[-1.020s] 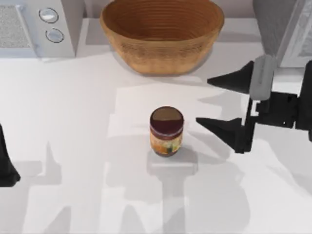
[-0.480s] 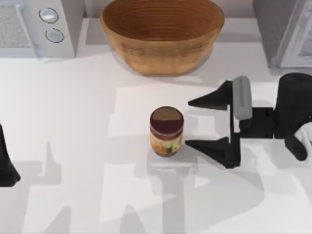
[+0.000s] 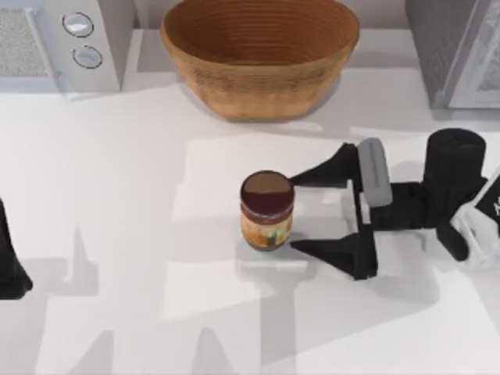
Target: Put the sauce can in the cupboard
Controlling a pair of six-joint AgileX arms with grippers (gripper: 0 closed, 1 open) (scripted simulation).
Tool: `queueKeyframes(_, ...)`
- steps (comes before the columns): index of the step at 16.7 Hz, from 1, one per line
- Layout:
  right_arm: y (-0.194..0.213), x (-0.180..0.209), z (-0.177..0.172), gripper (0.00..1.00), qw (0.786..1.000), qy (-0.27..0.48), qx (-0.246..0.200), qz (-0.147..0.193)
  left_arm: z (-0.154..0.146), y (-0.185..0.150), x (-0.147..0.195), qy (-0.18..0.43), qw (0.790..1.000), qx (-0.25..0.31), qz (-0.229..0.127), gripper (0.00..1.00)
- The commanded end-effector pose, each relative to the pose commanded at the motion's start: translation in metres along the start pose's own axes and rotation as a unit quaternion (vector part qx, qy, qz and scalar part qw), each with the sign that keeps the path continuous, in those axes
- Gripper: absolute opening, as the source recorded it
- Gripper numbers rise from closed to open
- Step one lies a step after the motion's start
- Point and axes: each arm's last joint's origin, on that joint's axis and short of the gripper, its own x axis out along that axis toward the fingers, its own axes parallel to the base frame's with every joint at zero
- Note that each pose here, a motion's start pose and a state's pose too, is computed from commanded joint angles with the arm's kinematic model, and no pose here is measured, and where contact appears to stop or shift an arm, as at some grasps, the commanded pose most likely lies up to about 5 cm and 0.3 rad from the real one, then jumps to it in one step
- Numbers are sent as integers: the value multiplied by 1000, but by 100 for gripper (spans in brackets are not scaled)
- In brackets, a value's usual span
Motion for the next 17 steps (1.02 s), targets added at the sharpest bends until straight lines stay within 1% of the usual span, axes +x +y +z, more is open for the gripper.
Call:
queueKeyframes(8, 0, -1, 0, 100, 1000, 0, 1, -3, 0, 0, 0, 0, 1000, 0, 0, 100)
queueKeyframes(10, -1, 11, 1, 100, 1000, 0, 0, 0, 0, 0, 0, 0, 1000, 0, 0, 100)
queueKeyframes(15, -1, 54, 0, 100, 1000, 0, 0, 0, 0, 0, 0, 0, 1000, 0, 0, 100)
queueKeyframes(17, 0, 60, 0, 100, 1000, 0, 0, 0, 0, 0, 0, 0, 1000, 0, 0, 100)
